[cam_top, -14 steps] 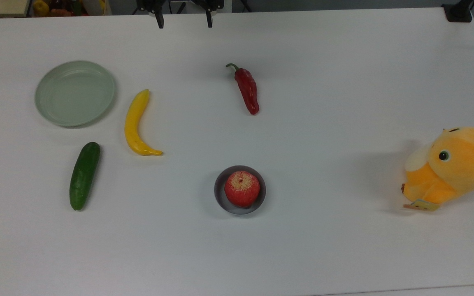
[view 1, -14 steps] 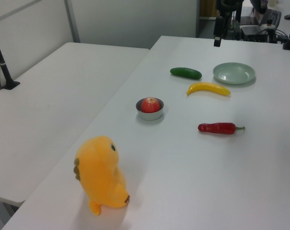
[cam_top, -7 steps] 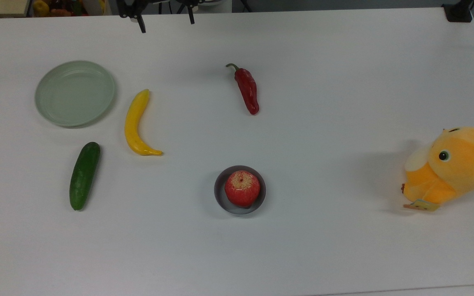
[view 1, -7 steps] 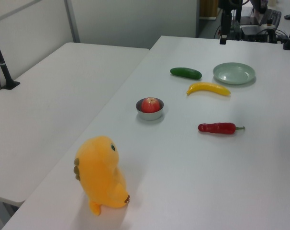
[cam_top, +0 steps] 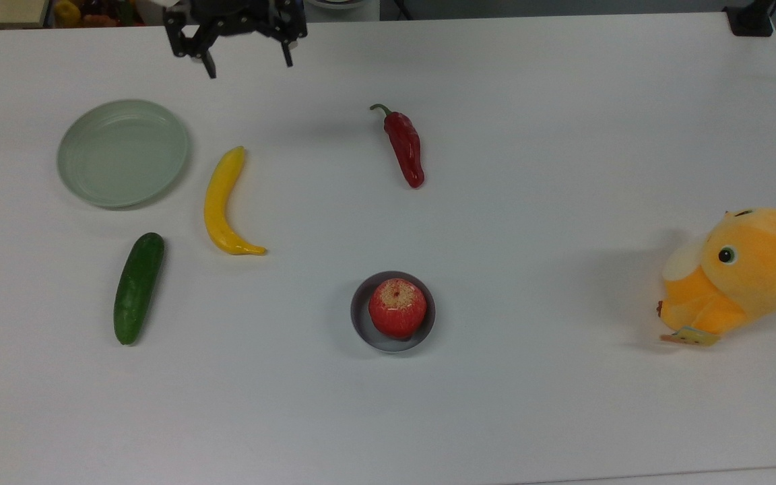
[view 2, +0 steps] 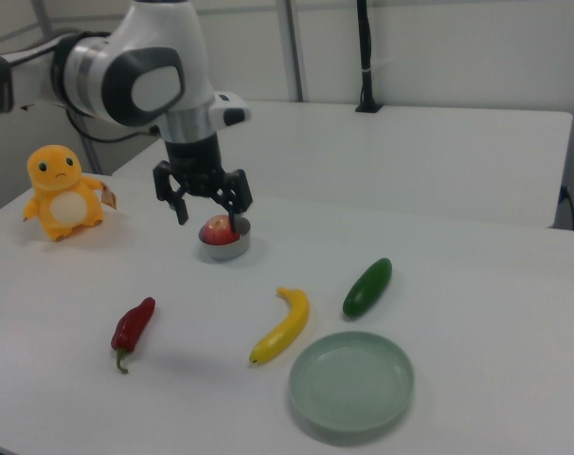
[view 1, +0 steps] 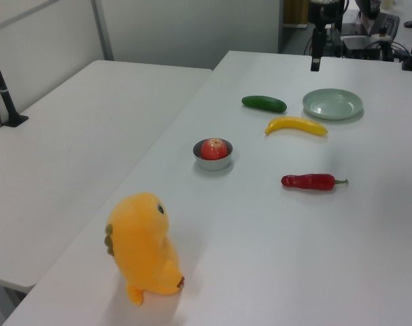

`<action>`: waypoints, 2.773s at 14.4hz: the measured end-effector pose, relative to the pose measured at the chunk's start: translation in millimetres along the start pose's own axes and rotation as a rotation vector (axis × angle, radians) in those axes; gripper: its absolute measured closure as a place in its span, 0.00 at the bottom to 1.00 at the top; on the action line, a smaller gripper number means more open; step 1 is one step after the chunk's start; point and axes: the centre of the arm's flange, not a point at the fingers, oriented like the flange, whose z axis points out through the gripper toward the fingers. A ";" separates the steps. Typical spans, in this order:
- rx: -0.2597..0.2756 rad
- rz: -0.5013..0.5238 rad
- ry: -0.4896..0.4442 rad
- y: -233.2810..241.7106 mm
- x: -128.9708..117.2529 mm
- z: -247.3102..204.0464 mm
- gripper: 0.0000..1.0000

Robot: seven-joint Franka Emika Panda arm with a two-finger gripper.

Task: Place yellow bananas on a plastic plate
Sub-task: 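Move the open gripper down over the yellow banana, then lower onto the banana's stem end and close the gripper on it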

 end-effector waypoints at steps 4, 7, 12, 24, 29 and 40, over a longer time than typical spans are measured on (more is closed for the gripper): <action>-0.005 0.045 -0.012 34.4 10.7 39.2 0.00; 0.002 0.062 -0.039 49.2 12.0 60.4 0.00; -0.017 0.073 -0.010 63.3 24.9 101.8 0.00; -0.052 0.074 -0.025 84.2 38.7 200.8 0.00; -0.068 0.071 0.000 85.8 37.5 216.1 0.05; -0.076 0.061 -0.011 85.5 33.8 222.9 0.71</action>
